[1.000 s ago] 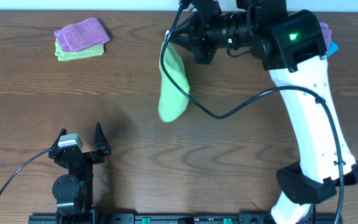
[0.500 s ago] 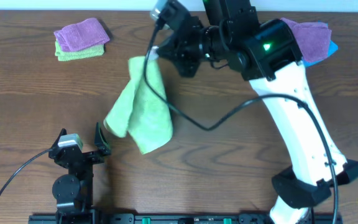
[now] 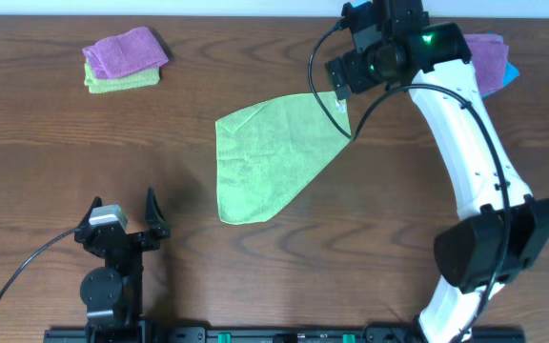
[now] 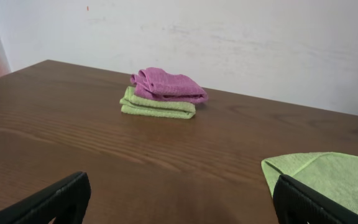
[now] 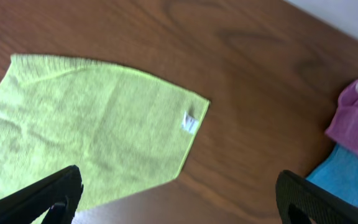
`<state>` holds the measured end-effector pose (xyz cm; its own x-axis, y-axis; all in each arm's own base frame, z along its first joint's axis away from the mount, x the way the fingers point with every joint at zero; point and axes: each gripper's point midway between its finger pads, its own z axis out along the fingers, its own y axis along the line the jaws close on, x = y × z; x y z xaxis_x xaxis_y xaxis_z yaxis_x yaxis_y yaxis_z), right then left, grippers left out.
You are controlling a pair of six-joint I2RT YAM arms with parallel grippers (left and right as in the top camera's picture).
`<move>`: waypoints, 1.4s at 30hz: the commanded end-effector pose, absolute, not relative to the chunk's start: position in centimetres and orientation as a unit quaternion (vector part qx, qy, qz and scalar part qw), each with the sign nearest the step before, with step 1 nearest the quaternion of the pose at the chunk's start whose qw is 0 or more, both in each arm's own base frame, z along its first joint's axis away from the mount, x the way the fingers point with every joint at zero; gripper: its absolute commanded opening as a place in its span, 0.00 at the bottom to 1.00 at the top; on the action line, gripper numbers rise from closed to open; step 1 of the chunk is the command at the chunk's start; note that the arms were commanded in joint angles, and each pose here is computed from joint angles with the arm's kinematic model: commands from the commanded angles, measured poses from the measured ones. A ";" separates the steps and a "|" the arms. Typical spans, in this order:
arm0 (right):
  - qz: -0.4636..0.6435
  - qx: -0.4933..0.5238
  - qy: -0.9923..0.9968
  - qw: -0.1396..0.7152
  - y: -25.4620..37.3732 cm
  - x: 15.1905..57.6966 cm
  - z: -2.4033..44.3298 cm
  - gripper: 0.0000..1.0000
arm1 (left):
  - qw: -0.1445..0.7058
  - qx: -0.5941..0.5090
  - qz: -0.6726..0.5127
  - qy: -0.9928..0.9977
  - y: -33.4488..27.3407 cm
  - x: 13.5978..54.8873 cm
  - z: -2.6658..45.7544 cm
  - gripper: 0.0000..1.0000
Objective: Fold the cloth
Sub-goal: 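Swing the hanging green cloth left and lay it flat, releasing, then move the left gripper to the green cloth's upper left corner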
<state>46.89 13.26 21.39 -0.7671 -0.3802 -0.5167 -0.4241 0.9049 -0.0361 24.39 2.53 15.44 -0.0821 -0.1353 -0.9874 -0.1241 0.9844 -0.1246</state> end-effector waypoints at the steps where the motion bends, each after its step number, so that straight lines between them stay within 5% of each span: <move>1: 0.037 -0.204 0.943 0.261 13.1 46.3 21.9 0.99 | 0.648 -0.085 0.002 0.757 2.5 24.2 13.6 0.95; 10: 0.040 -0.206 0.935 0.287 12.9 44.2 25.7 0.99 | 0.648 -0.085 0.002 0.757 2.5 24.2 13.6 0.95; 19: 0.045 -0.206 0.908 0.363 10.6 34.6 35.3 0.99 | 0.648 -0.085 0.002 0.757 2.5 24.2 13.6 0.95; 31: 0.138 -0.187 0.923 0.308 9.2 18.8 29.1 0.99 | 0.648 -0.087 -0.006 0.756 2.4 24.3 13.6 0.95; 36: 0.174 -0.170 0.922 0.301 8.7 13.4 28.3 0.99 | 0.619 -0.173 -0.224 0.733 -1.4 24.3 14.2 0.95; 42: 0.262 -0.199 0.890 0.317 10.3 8.3 29.8 0.99 | 0.552 -0.143 -0.374 0.731 -6.1 23.1 14.7 0.95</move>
<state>10.14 8.69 29.01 -0.7224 -0.2168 -0.6567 -0.4716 0.8489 0.2385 24.31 -2.18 16.10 -0.1503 -0.5557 -0.8177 0.0926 0.8155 -0.5712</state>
